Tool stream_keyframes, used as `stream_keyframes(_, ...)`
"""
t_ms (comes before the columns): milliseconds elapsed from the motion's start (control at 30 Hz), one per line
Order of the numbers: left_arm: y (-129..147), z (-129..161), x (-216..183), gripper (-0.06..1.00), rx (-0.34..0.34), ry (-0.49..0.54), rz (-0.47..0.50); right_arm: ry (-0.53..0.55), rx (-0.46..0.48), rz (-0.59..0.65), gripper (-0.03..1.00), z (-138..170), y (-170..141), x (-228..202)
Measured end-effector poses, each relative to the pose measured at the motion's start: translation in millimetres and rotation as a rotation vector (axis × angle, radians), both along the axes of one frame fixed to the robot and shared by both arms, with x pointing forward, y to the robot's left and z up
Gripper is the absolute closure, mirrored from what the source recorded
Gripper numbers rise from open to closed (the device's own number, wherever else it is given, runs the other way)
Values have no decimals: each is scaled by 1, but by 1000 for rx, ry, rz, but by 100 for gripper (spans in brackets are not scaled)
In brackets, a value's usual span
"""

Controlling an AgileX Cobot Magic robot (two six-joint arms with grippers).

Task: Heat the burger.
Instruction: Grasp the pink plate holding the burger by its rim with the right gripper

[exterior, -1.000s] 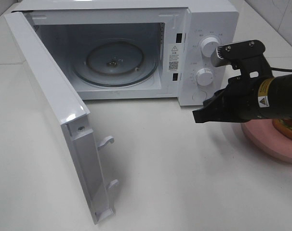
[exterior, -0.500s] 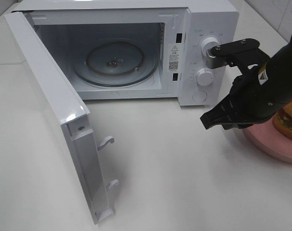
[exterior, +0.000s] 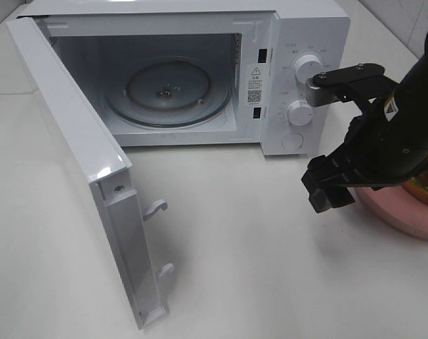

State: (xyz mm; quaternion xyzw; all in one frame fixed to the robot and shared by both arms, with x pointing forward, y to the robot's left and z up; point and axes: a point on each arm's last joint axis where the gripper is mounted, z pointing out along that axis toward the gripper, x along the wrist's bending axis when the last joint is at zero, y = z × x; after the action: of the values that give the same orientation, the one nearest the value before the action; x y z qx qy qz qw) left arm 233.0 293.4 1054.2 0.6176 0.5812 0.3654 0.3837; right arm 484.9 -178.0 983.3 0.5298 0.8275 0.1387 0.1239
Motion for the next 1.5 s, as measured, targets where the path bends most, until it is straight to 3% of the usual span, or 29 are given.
stream_keyframes(300,0,0,0,94,0,0,0,-6,-121,-4,18,-8,-5,11)
stream_keyframes(700,0,0,0,94,0,0,0,81,-335,17,20,-59,-5,43)
stream_keyframes(1000,0,0,0,94,0,0,0,120,-347,-49,20,-81,-27,63)
stream_keyframes(1500,0,0,0,94,0,0,0,51,-357,16,25,-86,-31,73)
